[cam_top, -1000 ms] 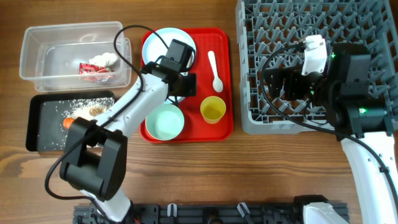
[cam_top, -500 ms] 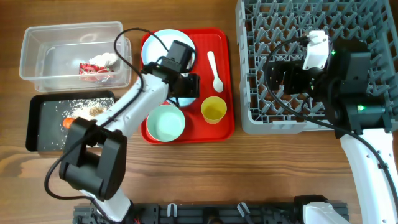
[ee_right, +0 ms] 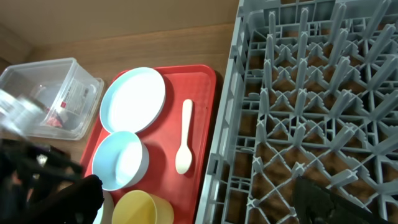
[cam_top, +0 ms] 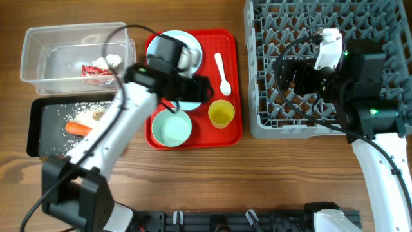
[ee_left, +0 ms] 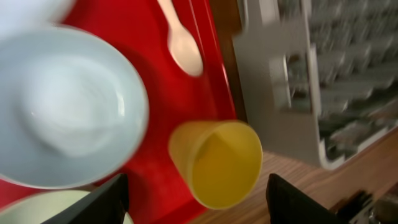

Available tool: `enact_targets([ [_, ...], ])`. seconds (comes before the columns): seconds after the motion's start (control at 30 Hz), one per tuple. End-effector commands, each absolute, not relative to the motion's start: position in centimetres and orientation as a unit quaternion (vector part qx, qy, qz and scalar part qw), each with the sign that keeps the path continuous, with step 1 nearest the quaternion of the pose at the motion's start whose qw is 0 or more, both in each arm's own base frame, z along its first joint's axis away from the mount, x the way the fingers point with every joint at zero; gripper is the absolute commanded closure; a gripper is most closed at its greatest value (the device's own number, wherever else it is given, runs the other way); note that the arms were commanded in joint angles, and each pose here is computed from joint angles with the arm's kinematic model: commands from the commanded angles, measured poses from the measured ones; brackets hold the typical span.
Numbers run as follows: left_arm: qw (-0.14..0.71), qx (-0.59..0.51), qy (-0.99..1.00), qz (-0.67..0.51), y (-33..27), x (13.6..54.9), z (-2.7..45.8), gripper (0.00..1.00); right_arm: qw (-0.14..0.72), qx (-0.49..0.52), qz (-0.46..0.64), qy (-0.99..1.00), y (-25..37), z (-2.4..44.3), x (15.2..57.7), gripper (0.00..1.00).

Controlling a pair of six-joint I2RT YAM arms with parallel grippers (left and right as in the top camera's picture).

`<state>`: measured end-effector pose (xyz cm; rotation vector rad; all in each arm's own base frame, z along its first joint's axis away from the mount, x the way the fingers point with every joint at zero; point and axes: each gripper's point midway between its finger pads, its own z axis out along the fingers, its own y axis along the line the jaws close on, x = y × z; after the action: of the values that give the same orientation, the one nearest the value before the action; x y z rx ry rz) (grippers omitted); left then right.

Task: Sort waste into correct bins and load items into the dishwasher rack
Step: 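Grasp the yellow cup with the left gripper and lift it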

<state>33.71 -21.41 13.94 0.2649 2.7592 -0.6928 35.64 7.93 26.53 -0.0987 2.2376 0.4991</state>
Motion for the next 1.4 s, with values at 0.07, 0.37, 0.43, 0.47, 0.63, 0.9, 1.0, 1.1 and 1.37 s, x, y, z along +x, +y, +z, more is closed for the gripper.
enact_targets([
  [0.07,0.078,0.151,0.972,-0.162,-23.2,31.2,8.5,0.38,0.406,-0.032,0.201,0.891,8.0,26.6,35.6,0.00],
  [0.37,0.049,0.155,0.976,-0.147,-23.5,30.5,6.3,0.58,0.399,-0.022,0.183,0.898,7.4,26.0,35.4,0.00],
  [0.43,0.049,0.155,0.976,-0.147,-23.5,30.5,6.3,0.74,0.399,-0.022,0.183,0.898,7.4,26.0,35.4,0.00],
  [0.47,0.048,0.153,0.976,-0.147,-23.5,30.5,6.3,0.85,0.400,-0.022,0.183,0.898,7.4,26.1,35.5,0.00],
  [0.63,0.052,0.140,0.977,-0.151,-23.6,30.7,6.4,0.96,0.400,-0.022,0.183,0.898,7.4,26.1,35.5,0.00],
  [0.9,0.061,0.114,0.957,-0.261,-24.4,31.0,11.0,0.96,0.397,0.000,0.198,0.896,7.5,26.2,35.5,0.00],
  [1.0,0.075,0.095,0.926,-0.359,-23.9,32.0,15.1,0.96,0.401,-0.017,0.233,0.886,8.8,27.0,35.4,0.00],
  [1.1,0.095,0.090,0.879,-0.458,-23.3,33.2,19.0,0.96,0.405,-0.062,0.300,0.861,11.2,28.7,35.0,0.00],
  [1.37,0.158,0.147,0.755,-0.619,-20.8,35.4,26.4,0.96,0.427,-0.274,0.471,0.722,17.3,34.0,32.2,0.00],
])
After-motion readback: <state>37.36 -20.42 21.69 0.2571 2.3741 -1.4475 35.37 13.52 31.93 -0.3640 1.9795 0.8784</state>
